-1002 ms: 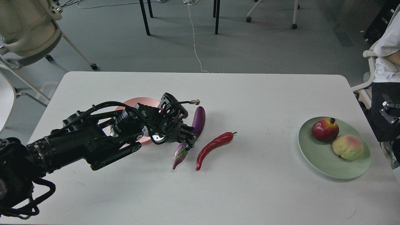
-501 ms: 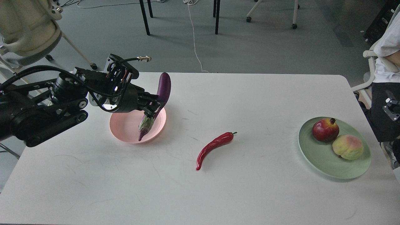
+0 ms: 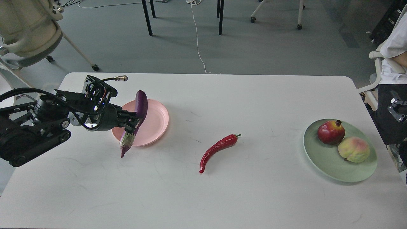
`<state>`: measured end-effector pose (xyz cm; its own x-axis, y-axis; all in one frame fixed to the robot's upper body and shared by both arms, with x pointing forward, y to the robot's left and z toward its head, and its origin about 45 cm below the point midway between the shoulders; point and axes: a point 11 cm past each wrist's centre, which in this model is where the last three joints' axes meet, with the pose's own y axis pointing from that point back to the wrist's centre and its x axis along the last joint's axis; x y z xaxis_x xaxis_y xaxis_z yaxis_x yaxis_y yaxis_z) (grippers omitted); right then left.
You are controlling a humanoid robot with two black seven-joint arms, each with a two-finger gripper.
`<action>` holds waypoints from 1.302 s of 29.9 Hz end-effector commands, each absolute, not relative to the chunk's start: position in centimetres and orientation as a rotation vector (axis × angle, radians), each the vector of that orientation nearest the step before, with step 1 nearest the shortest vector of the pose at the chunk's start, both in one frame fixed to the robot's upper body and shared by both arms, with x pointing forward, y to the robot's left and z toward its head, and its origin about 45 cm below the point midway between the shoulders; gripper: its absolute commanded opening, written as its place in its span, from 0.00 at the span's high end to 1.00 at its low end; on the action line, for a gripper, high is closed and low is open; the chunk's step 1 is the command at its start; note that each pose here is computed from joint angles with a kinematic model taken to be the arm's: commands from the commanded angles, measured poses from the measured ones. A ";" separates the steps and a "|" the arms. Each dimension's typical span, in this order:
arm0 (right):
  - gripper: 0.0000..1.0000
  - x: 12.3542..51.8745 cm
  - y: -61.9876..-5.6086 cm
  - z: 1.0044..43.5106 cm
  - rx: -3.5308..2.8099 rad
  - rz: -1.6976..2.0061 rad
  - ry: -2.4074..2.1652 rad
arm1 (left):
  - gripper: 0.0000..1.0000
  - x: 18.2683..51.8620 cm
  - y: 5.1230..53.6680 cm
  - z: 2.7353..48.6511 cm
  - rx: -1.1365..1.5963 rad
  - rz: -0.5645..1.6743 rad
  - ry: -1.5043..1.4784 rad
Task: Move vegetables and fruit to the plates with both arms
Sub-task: 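Lift the eggplant onto the pink plate and release it, then move the left gripper to the red chili pepper and grasp it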
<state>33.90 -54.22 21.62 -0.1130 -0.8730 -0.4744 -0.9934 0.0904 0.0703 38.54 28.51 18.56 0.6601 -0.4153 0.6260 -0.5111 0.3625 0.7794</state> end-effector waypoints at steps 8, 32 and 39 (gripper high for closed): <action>0.01 34.1 -54.1 21.8 -1.857 0.542 2.056 | 0.24 39.9 28.0 18.0 1.241 0.127 -0.921; 0.01 33.9 -54.6 22.1 -1.848 0.527 2.067 | 0.18 35.7 8.9 19.0 0.934 -0.193 -1.187; 0.01 33.9 -54.6 22.0 -1.848 0.530 2.068 | 0.22 35.3 7.0 17.4 0.941 -0.237 -1.181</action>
